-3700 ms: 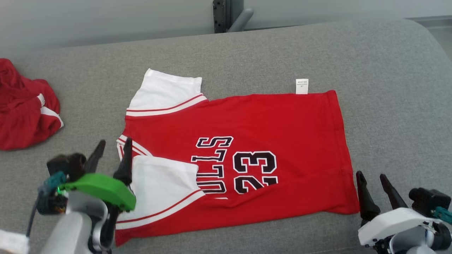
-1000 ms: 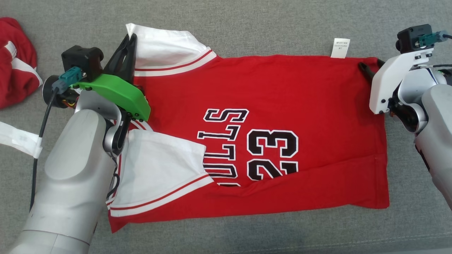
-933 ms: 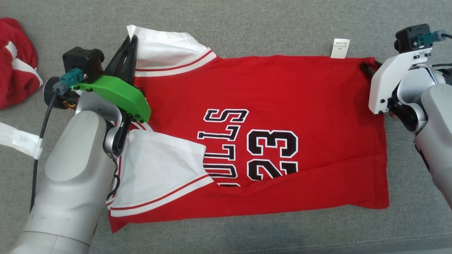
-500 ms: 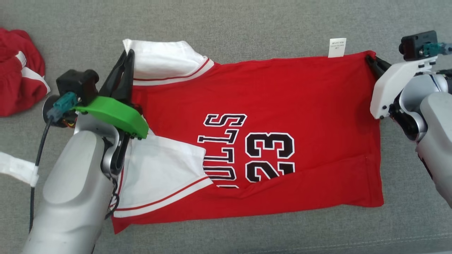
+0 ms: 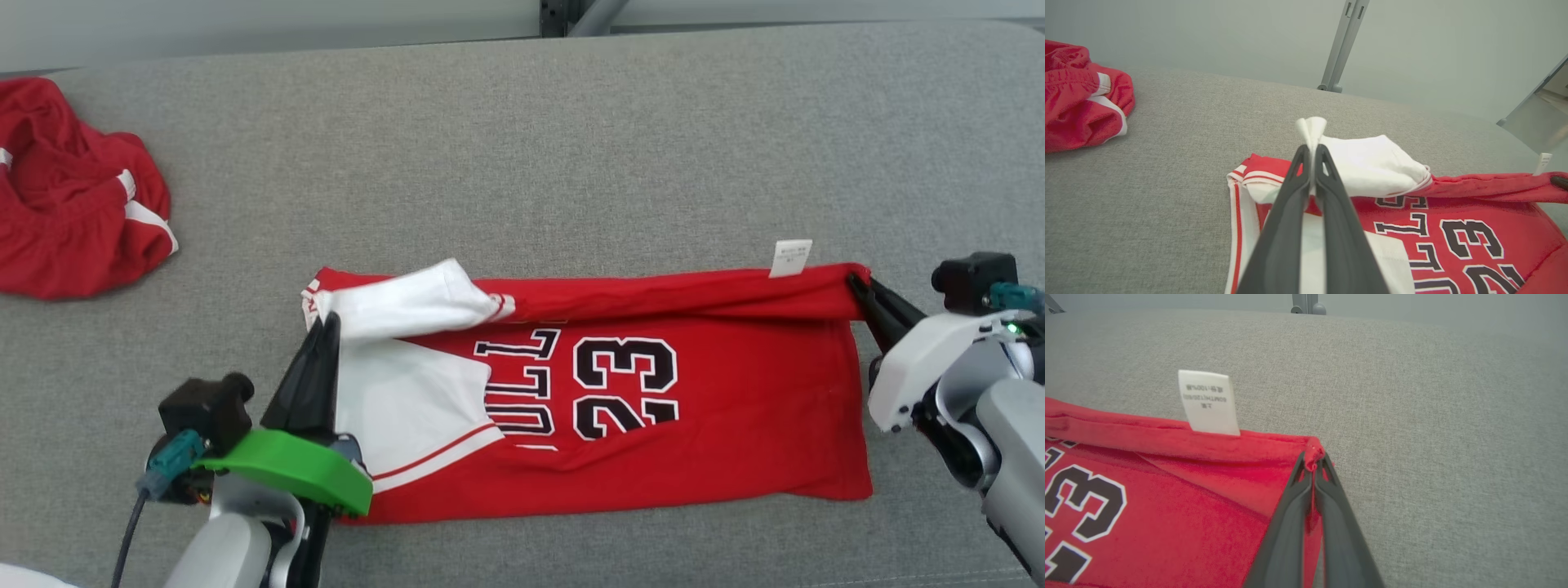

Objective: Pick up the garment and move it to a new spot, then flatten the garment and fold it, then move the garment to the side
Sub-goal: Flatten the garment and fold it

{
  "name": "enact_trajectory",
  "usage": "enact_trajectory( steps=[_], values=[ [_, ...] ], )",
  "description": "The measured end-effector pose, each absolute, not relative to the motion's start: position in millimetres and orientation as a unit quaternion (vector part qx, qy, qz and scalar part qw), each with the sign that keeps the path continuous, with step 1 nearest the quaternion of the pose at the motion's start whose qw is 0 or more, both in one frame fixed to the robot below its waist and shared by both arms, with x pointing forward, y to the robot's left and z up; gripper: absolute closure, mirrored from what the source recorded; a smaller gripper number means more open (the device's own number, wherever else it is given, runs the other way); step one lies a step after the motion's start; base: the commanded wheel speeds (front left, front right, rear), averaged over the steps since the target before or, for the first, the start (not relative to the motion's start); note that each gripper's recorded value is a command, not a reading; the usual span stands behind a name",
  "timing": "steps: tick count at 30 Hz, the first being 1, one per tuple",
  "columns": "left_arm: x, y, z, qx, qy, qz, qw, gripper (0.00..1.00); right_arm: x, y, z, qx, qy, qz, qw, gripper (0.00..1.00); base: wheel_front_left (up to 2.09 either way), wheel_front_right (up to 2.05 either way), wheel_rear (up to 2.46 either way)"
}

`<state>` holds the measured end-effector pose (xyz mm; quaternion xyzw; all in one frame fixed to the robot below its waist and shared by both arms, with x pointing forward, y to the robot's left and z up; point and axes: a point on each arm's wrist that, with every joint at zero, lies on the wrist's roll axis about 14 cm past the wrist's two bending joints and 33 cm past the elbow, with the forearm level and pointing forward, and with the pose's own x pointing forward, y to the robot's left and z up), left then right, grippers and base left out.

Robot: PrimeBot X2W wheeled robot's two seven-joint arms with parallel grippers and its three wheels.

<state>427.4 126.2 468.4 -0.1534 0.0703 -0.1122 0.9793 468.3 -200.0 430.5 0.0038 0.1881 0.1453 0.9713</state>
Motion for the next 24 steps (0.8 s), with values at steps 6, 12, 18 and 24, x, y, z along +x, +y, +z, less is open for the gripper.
enact_trajectory(
  steps=[6,12,18,24],
  values=[
    [392,134,461,-0.176,0.095,-0.083,0.976,1.0,442,-192,427,0.018,0.186,0.157,0.97,1.0,0.0,0.0,0.0],
    [377,134,446,-0.182,0.121,-0.071,0.973,1.0,431,-191,424,0.024,0.187,0.153,0.97,1.0,0.0,0.0,0.0],
    [368,133,430,-0.195,0.142,-0.06,0.969,0.55,416,-195,415,0.038,0.182,0.136,0.973,0.0,0.0,0.0,0.0],
    [348,139,419,-0.217,0.152,-0.04,0.963,0.0,391,-205,406,0.056,0.168,0.106,0.979,0.0,0.0,0.0,0.0]
  ],
)
